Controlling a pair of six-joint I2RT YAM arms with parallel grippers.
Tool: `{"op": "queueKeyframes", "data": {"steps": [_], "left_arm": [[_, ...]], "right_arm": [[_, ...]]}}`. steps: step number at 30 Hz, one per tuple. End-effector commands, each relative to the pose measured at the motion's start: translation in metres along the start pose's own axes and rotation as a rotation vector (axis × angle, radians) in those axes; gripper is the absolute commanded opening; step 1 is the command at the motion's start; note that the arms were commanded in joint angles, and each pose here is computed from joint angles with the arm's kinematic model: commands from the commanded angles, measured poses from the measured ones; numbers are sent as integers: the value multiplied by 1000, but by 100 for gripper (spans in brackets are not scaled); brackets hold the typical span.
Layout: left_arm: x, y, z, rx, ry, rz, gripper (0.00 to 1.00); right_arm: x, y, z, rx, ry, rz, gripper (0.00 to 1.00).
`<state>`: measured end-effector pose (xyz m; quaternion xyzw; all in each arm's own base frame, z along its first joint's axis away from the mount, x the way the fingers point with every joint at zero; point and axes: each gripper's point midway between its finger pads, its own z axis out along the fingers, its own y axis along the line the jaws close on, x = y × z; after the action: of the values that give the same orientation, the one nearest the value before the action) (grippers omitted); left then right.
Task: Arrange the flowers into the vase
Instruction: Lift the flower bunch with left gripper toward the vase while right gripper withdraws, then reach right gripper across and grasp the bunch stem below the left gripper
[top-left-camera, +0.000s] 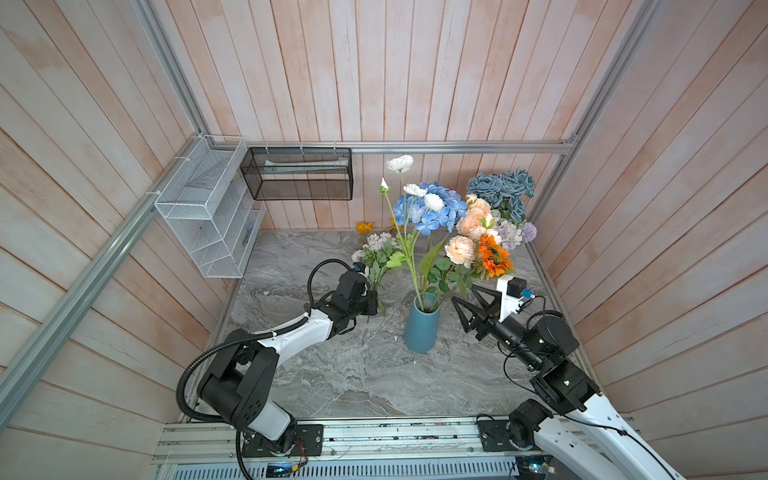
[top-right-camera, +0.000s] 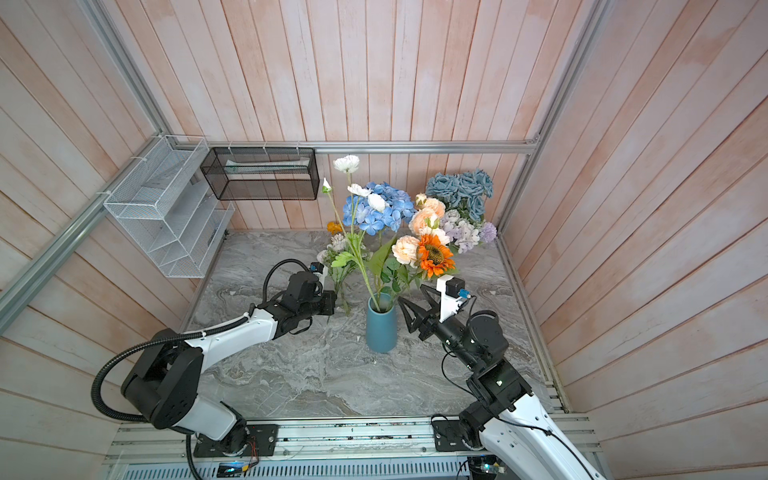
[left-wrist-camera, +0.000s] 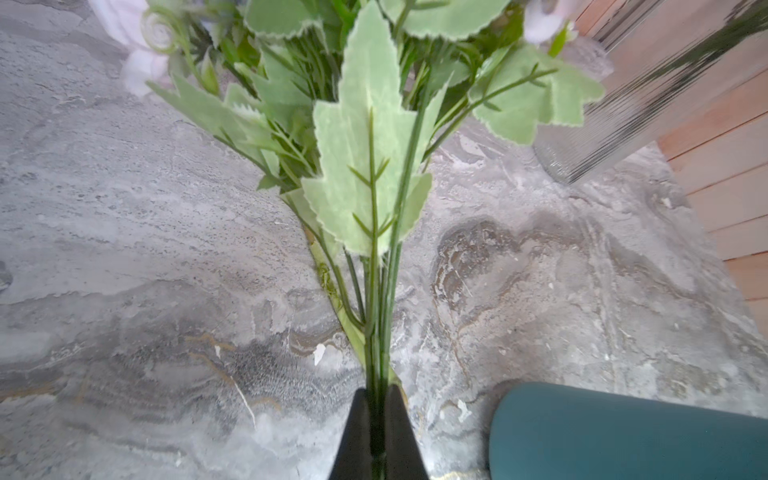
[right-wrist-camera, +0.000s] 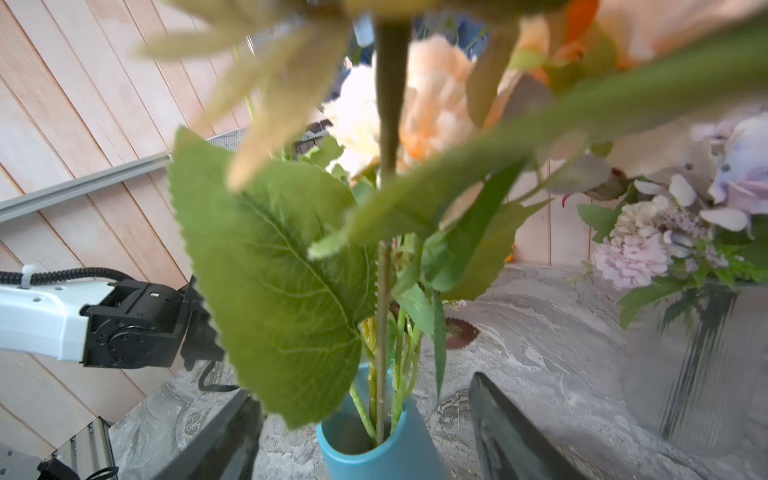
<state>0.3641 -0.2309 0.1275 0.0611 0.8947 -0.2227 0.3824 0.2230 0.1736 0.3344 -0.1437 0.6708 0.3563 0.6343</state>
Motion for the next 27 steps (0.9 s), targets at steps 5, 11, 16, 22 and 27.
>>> {"op": "queueKeyframes", "data": {"steps": [5, 11, 16, 22, 27], "left_arm": [[-54, -25, -53, 145, -233, -50, 0], [-81, -40, -102, 220, -373, -62, 0], [-101, -52, -147, 292, -511, -47, 0], [-117, -49, -195, 299, -687, -44, 0], [-129, -43, -233, 280, -832, -44, 0]], "right_arm": [[-53, 34, -17, -119, -111, -46, 76], [-96, 56, -28, -179, -188, -95, 74], [-116, 74, -13, -262, -189, -115, 73], [-122, 99, 20, -411, -160, -106, 72], [-125, 132, 43, -514, -159, -152, 72]]}}
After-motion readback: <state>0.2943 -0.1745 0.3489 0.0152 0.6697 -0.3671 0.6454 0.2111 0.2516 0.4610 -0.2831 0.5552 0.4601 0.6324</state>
